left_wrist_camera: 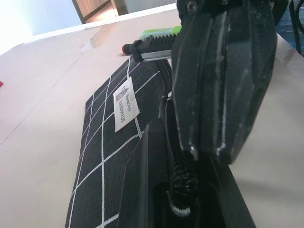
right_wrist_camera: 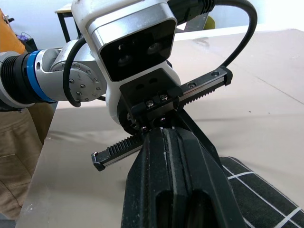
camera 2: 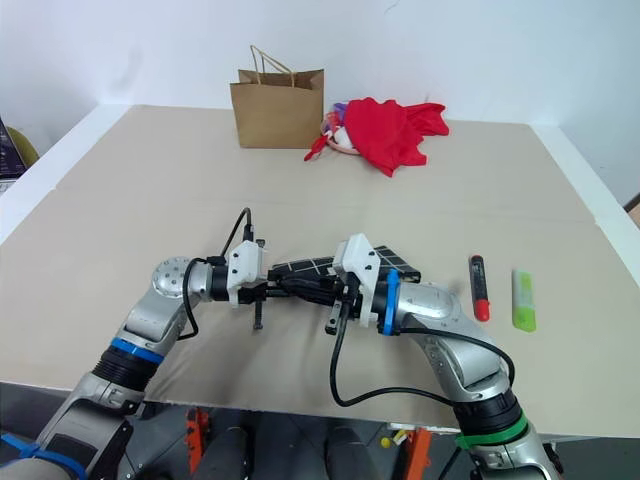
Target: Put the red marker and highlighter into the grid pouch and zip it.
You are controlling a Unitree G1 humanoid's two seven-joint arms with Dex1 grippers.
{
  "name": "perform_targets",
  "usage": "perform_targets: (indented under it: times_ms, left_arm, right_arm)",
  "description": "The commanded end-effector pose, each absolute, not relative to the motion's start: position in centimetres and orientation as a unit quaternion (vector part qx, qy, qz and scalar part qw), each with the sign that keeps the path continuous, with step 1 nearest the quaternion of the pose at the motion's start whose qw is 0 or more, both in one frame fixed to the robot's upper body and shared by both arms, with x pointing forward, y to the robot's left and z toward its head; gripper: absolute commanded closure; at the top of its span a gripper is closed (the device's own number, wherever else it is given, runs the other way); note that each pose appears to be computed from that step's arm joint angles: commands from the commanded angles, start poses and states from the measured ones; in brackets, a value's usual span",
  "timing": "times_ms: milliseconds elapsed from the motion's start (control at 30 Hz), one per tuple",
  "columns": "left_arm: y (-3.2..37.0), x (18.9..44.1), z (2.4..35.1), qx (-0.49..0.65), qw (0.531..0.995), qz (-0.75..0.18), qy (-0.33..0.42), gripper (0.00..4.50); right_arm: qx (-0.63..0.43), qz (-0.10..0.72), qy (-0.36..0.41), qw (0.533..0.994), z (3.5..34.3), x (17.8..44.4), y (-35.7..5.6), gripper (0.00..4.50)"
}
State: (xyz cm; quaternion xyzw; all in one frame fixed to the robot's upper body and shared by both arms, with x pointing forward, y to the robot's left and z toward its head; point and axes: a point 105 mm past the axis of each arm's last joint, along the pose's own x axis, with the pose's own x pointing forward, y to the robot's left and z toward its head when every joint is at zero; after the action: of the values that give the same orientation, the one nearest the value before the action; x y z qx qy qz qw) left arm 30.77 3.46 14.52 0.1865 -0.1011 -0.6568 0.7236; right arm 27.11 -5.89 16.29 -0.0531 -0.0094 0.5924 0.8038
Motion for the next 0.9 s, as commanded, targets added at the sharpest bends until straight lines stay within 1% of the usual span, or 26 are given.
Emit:
perform_targets:
  times_ms: [33,100,133,167,233,267,367,467,567,667,900]
  left_arm:
    - [3.6,30.9,16.2,0.200,0.719,-0.652,-0.131,4.50]
    - [4.2,31.2,16.2,0.204,0.724,-0.646,-0.129,4.50]
    - [4.4,31.2,16.2,0.205,0.725,-0.644,-0.128,4.50]
    - [4.5,31.3,16.2,0.206,0.726,-0.643,-0.128,4.50]
    - [4.9,31.3,16.1,0.208,0.727,-0.642,-0.126,4.50]
    - [5.0,31.3,16.1,0.209,0.727,-0.642,-0.126,4.50]
    - [5.2,31.3,16.1,0.213,0.726,-0.641,-0.125,4.50]
    - [5.4,31.2,16.2,0.212,0.726,-0.642,-0.127,4.50]
    - [5.5,31.1,16.5,0.209,0.724,-0.644,-0.130,4.50]
    - [5.5,31.0,16.6,0.210,0.723,-0.645,-0.132,4.50]
    - [5.5,30.7,16.5,0.217,0.720,-0.645,-0.132,4.50]
  right_arm:
    - [-0.057,0.581,-0.030,0.812,17.9,26.5,-7.4,3.15]
    - [-0.028,0.565,-0.033,0.824,19.0,25.7,-10.1,2.04]
    - [-0.019,0.559,-0.035,0.828,19.4,25.4,-11.0,1.79]
    - [-0.011,0.551,-0.037,0.834,19.7,25.3,-11.6,1.27]
    - [0.016,0.478,-0.050,0.877,20.7,26.2,-15.0,0.54]
    - [0.025,0.453,-0.053,0.889,21.0,26.4,-16.1,0.02]
    - [0.022,0.325,-0.045,0.945,20.5,27.9,-22.0,0.02]
    - [-0.019,0.216,-0.009,0.976,18.4,28.8,-25.9,0.02]
    - [-0.055,0.139,0.017,0.989,15.8,29.3,-27.0,0.02]
    - [-0.059,0.086,0.023,0.994,14.2,29.5,-27.5,0.02]
    - [-0.057,0.016,0.055,0.997,11.7,29.2,-29.2,0.02]
